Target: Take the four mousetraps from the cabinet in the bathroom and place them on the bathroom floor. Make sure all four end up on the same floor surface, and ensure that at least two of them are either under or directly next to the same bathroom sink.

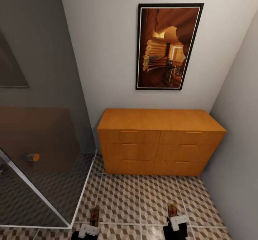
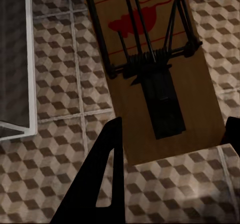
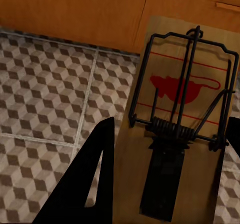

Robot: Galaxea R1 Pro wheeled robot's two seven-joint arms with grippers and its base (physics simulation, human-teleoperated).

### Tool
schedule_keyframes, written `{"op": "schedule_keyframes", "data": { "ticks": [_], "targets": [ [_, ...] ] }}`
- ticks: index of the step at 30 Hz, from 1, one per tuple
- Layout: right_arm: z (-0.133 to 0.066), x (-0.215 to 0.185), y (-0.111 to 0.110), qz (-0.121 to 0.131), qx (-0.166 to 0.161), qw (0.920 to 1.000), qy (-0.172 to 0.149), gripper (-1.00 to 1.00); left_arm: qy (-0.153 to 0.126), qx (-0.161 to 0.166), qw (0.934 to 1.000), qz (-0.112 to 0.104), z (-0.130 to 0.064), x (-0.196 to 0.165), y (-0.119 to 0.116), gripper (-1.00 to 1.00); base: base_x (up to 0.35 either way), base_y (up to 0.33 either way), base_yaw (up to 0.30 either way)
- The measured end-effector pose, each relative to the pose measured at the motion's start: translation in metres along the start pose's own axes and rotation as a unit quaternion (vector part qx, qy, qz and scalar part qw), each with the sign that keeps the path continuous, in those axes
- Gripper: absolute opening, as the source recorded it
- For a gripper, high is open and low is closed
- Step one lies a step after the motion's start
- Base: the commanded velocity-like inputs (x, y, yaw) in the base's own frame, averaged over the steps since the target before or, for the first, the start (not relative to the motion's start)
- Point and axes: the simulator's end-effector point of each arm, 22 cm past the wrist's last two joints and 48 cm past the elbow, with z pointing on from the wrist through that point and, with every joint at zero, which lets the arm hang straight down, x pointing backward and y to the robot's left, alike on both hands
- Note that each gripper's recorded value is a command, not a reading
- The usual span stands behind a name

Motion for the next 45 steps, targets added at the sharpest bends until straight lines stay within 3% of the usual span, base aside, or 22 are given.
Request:
{"op": "schedule_keyframes", "data": {
  "ticks": [45],
  "targets": [
    [0.0, -0.001, 0.001, -0.001, 0.0, 1.0, -0.001, -1.0, 0.003, -0.012, 0.9999, 0.003, -0.001, 0.003, 0.016, -1.0, -0.009, 0.0, 0.275]
  ]
}}
